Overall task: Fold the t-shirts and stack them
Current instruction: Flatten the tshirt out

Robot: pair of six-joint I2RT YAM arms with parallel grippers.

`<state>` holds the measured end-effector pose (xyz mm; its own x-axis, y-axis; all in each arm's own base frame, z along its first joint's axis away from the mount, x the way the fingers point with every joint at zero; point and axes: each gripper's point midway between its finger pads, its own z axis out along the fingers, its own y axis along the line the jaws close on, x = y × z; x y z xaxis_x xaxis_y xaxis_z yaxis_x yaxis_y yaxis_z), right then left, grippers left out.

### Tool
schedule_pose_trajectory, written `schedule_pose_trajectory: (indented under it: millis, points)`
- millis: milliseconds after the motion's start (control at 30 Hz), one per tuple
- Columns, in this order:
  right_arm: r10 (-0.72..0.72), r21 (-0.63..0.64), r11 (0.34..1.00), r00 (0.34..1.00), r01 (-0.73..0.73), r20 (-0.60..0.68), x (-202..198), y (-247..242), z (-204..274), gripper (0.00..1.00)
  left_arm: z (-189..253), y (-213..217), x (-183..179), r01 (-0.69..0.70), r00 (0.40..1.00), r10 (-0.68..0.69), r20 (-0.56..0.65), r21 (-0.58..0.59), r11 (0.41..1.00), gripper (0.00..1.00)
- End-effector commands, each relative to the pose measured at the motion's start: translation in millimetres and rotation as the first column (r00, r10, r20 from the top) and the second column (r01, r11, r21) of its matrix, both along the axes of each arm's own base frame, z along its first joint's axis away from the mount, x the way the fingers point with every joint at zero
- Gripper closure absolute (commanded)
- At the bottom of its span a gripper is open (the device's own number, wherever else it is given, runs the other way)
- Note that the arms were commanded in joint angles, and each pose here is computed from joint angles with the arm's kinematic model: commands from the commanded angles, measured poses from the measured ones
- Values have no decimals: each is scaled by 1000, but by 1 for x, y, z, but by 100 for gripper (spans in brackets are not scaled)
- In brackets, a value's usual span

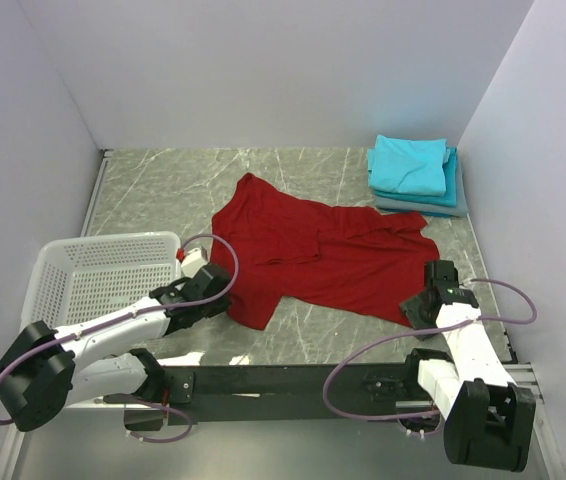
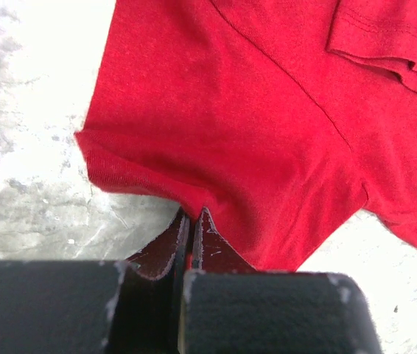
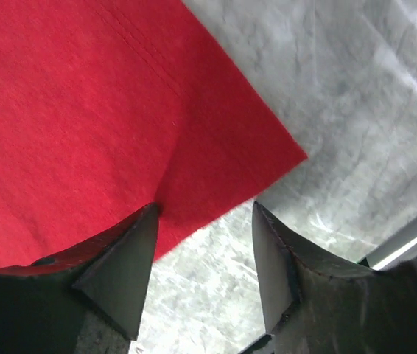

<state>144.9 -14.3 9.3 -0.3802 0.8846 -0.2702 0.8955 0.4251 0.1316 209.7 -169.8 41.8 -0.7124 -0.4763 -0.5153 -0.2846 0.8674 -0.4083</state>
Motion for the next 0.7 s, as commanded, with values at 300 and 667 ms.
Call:
schedule_pose_trajectory:
  millis: [300, 667]
  points:
    - [-47, -119, 992, 998, 51, 36, 29, -27, -4, 41, 10, 4, 20, -7, 999, 6, 38, 24, 1000, 100]
    - [19, -137, 991, 993, -3, 114, 45, -28, 17, 100, 35, 8, 38, -38, 992, 36, 118, 21, 999, 100]
